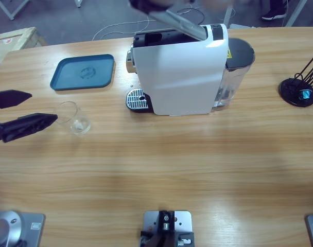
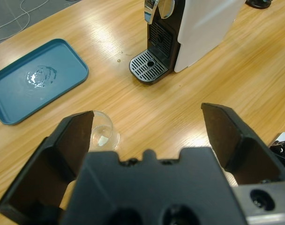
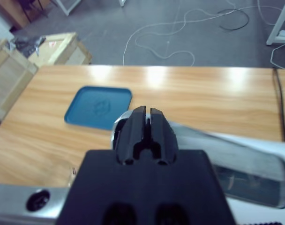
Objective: Pour coffee
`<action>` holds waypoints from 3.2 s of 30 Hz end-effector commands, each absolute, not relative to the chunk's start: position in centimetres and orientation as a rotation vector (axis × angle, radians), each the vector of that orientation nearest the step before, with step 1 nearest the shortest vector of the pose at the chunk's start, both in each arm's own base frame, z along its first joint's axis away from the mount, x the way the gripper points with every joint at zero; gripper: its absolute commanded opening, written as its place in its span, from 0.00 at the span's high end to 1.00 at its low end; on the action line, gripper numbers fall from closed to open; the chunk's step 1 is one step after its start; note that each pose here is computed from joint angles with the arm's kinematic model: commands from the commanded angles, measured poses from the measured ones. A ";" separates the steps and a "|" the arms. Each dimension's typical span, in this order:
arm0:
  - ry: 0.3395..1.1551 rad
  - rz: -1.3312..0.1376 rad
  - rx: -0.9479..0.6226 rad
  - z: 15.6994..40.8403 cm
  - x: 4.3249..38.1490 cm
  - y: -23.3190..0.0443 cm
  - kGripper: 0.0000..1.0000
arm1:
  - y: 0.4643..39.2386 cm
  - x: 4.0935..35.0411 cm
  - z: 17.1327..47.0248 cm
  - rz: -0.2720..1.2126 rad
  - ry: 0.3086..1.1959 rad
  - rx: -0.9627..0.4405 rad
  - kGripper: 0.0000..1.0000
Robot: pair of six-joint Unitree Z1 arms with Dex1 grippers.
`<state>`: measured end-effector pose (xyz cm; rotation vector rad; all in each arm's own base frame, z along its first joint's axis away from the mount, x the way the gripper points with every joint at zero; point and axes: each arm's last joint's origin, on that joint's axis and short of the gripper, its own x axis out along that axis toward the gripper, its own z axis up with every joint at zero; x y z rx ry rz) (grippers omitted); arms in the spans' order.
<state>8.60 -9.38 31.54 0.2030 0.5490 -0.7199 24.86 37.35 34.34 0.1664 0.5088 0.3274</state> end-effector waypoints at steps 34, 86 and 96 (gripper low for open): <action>0.575 -0.692 0.203 30.3 7.6 -8.2 0.01 | 36.4 25.6 23.0 0.288 0.764 -0.102 0.98; 0.721 -0.107 0.137 16.4 15.4 -14.5 0.51 | 7.3 5.7 31.3 0.561 0.836 -0.095 0.00; 0.582 -0.420 0.252 19.0 14.4 -13.6 1.00 | 7.4 5.7 32.2 0.549 0.860 -0.128 0.00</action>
